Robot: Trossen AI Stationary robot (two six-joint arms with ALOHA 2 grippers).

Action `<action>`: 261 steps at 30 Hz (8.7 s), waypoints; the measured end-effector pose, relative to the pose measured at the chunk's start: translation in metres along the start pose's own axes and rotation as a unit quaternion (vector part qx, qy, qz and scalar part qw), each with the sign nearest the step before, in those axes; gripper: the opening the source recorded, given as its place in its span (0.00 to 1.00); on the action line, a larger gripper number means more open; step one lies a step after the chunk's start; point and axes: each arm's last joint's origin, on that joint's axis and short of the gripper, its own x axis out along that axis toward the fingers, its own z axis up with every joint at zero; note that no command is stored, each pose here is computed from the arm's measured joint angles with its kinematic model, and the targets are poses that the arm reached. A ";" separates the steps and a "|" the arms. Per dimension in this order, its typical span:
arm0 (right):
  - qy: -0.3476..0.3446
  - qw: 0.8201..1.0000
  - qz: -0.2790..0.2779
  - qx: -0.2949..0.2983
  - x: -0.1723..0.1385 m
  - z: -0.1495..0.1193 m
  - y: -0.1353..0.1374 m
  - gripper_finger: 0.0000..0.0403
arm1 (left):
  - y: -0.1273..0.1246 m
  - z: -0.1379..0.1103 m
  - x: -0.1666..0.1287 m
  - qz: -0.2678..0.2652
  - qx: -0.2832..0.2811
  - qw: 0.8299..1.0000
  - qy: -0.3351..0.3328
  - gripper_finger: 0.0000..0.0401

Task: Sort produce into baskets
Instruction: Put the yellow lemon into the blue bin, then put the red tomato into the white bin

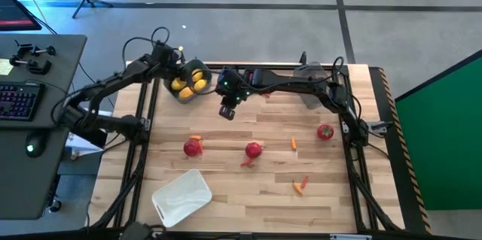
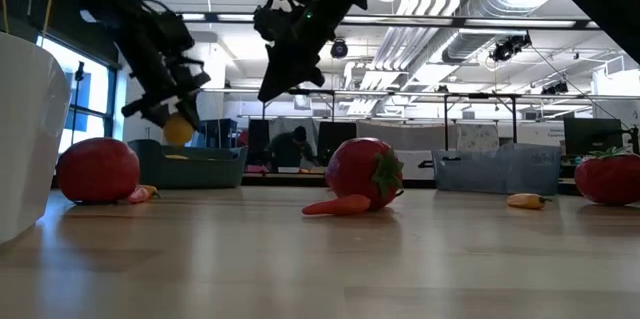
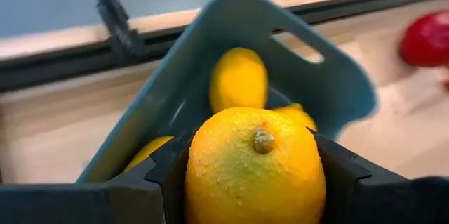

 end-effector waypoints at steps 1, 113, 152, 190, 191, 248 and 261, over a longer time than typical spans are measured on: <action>-0.001 1.000 -0.001 0.000 0.000 0.000 0.001 0.00 | 0.002 0.000 0.004 0.002 -0.013 1.000 0.005 0.48; 0.179 0.974 0.058 -0.130 -0.021 -0.145 0.084 0.48 | -0.052 -0.092 -0.091 -0.271 0.140 0.938 -0.167 0.00; -0.049 0.897 -0.188 0.398 -0.159 -0.182 -0.166 0.48 | -0.051 -0.089 -0.092 -0.233 0.140 0.942 -0.197 0.00; -0.123 0.968 0.122 0.182 0.010 -0.021 0.255 0.48 | -0.053 -0.092 -0.092 -0.266 0.207 0.924 -0.182 0.00; -0.120 0.968 0.127 0.180 0.016 -0.021 0.257 0.48 | -0.052 -0.092 -0.092 -0.264 0.211 0.924 -0.182 0.00; -0.071 0.984 0.152 -0.065 0.084 -0.045 0.248 0.58 | -0.051 -0.094 -0.091 -0.256 0.229 0.922 -0.178 0.00; -0.062 0.981 0.170 -0.069 0.084 -0.044 0.246 0.68 | -0.051 -0.094 -0.091 -0.256 0.229 0.922 -0.178 0.00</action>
